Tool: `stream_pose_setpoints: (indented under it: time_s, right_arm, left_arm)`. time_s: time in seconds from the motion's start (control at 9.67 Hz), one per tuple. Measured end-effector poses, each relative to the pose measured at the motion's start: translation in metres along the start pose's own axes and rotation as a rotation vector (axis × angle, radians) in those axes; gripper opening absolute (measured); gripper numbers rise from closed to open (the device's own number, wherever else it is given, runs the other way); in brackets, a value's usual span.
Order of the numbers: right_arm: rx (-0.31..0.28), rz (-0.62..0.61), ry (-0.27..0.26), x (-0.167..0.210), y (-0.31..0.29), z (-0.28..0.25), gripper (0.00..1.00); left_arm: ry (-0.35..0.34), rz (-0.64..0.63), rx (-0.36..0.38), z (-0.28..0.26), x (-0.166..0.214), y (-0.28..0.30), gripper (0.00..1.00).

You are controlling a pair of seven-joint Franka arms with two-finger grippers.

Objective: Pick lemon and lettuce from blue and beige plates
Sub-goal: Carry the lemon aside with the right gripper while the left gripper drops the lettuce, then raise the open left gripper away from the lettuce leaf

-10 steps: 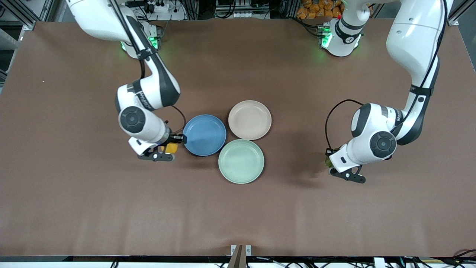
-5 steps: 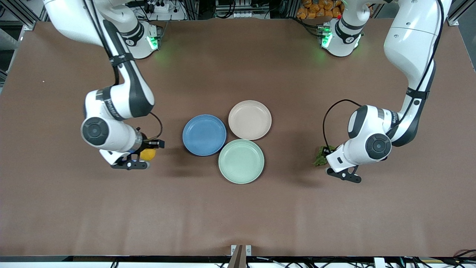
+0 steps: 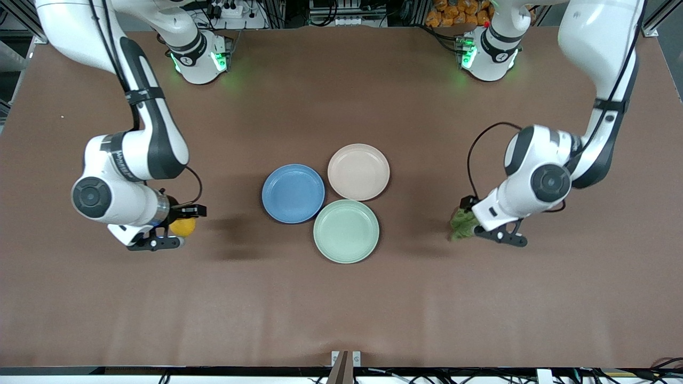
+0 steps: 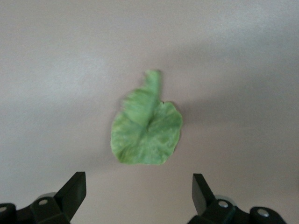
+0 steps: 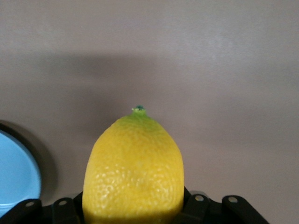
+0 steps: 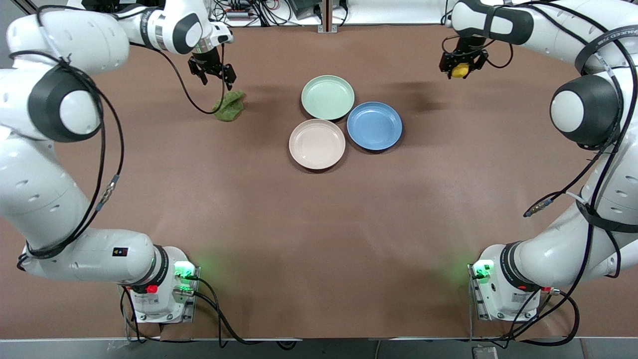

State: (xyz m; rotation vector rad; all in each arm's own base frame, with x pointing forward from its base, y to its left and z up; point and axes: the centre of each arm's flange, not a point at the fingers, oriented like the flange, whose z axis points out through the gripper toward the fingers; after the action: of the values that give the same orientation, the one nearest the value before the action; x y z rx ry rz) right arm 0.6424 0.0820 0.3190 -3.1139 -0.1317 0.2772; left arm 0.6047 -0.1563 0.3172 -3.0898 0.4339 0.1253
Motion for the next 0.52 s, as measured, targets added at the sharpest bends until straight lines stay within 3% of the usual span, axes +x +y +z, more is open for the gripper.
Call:
stream_pose_setpoints:
  time_s: [0.21,0.52]
  right_arm:
    - [-0.007,-0.029,-0.002,0.000,0.030,0.002,0.56]
    - [-0.023,-0.080,0.053,-0.008,0.063,0.041,0.56]
  left_arm:
    - [0.066,-0.012,0.029,-0.050,-0.020,0.001,1.00]
    - [0.122,-0.053,0.018,-0.096,-0.055,0.000,1.00]
